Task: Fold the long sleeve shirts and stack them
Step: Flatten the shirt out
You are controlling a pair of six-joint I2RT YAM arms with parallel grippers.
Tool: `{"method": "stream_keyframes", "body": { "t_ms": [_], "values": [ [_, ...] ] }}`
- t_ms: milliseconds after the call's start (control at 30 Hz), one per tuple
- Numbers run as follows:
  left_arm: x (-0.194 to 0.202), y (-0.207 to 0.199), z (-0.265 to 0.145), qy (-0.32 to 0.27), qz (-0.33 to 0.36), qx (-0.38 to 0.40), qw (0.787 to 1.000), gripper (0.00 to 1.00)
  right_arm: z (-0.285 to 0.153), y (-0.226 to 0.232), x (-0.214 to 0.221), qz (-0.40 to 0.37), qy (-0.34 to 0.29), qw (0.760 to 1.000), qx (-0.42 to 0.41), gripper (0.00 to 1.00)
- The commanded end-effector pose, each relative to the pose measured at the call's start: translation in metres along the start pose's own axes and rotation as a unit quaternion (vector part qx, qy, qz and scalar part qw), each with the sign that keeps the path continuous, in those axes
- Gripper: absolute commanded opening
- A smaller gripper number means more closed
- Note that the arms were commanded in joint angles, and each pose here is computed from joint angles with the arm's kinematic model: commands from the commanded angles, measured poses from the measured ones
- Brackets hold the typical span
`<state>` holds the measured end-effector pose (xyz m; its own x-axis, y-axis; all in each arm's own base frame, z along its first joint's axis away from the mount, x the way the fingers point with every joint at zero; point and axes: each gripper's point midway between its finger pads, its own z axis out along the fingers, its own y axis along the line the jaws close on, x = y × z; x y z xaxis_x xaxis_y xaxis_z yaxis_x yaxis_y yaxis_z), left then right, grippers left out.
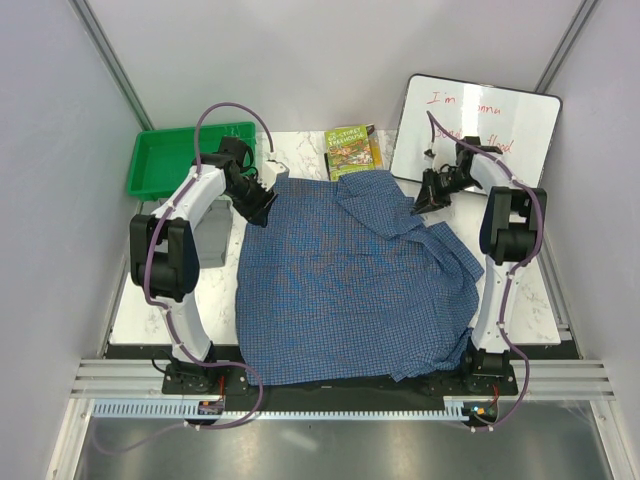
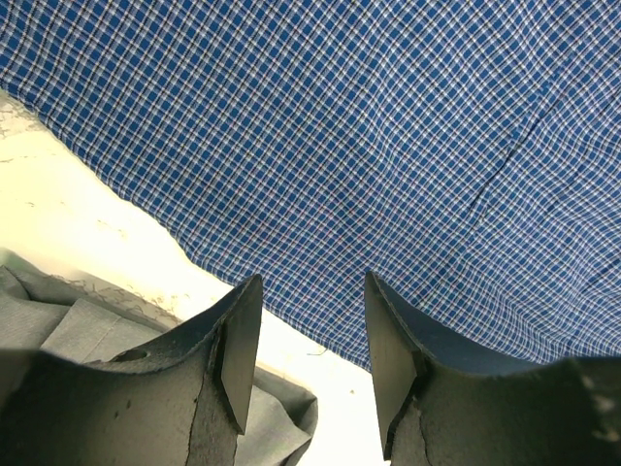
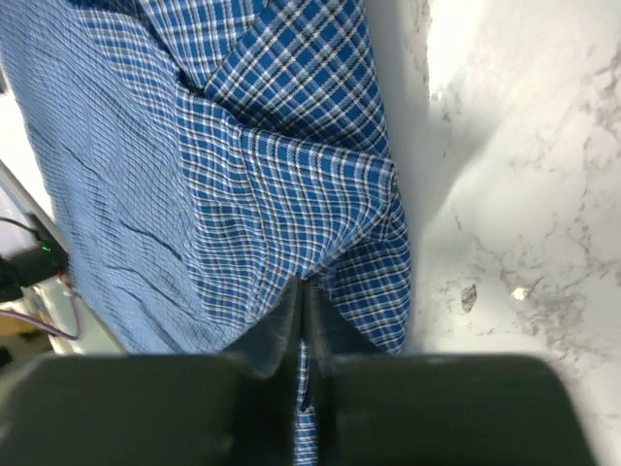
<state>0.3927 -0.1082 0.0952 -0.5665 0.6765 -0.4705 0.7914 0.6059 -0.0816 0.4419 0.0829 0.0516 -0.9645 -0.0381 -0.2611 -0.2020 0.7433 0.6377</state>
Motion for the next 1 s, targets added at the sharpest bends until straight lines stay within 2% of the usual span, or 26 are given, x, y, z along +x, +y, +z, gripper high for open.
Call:
{"method": "stream_keyframes", "body": {
  "t_ms": [0,167,267,333,500,600,800,967],
  "values": [
    [-0.004,0.003,-0.01,-0.003,0.018,-0.012,1.0,0.54,-0.04,0.019,-0.024,-0.028,-0.054,0.998,-0.011,0.0],
    [-0.008,0.007,-0.006,-0.006,0.014,-0.009,1.0,0.54,-0.112,0.045,-0.06,-0.073,-0.146,0.987,-0.004,0.0],
    [-0.012,0.01,-0.003,-0.009,0.012,-0.008,1.0,0.53,-0.165,0.049,-0.078,-0.066,-0.215,0.974,0.004,0.0],
    [-0.013,0.011,-0.001,-0.008,0.012,-0.008,1.0,0.54,-0.213,0.04,-0.093,-0.054,-0.279,0.959,0.023,0.0],
    [-0.015,0.014,-0.001,-0.009,0.011,-0.009,1.0,0.54,-0.309,0.015,-0.108,-0.034,-0.39,0.916,0.085,0.0],
    [-0.015,0.015,0.0,-0.008,0.012,-0.01,1.0,0.54,-0.34,0.01,-0.122,-0.044,-0.431,0.895,0.11,0.0],
    [-0.02,0.021,0.001,-0.012,0.006,-0.016,1.0,0.54,-0.331,0.006,-0.135,-0.022,-0.436,0.896,0.087,0.0],
    [-0.017,0.02,0.002,-0.009,0.0,-0.013,1.0,0.54,-0.307,0.043,-0.14,-0.028,-0.426,0.903,0.043,0.0]
  ]
}}
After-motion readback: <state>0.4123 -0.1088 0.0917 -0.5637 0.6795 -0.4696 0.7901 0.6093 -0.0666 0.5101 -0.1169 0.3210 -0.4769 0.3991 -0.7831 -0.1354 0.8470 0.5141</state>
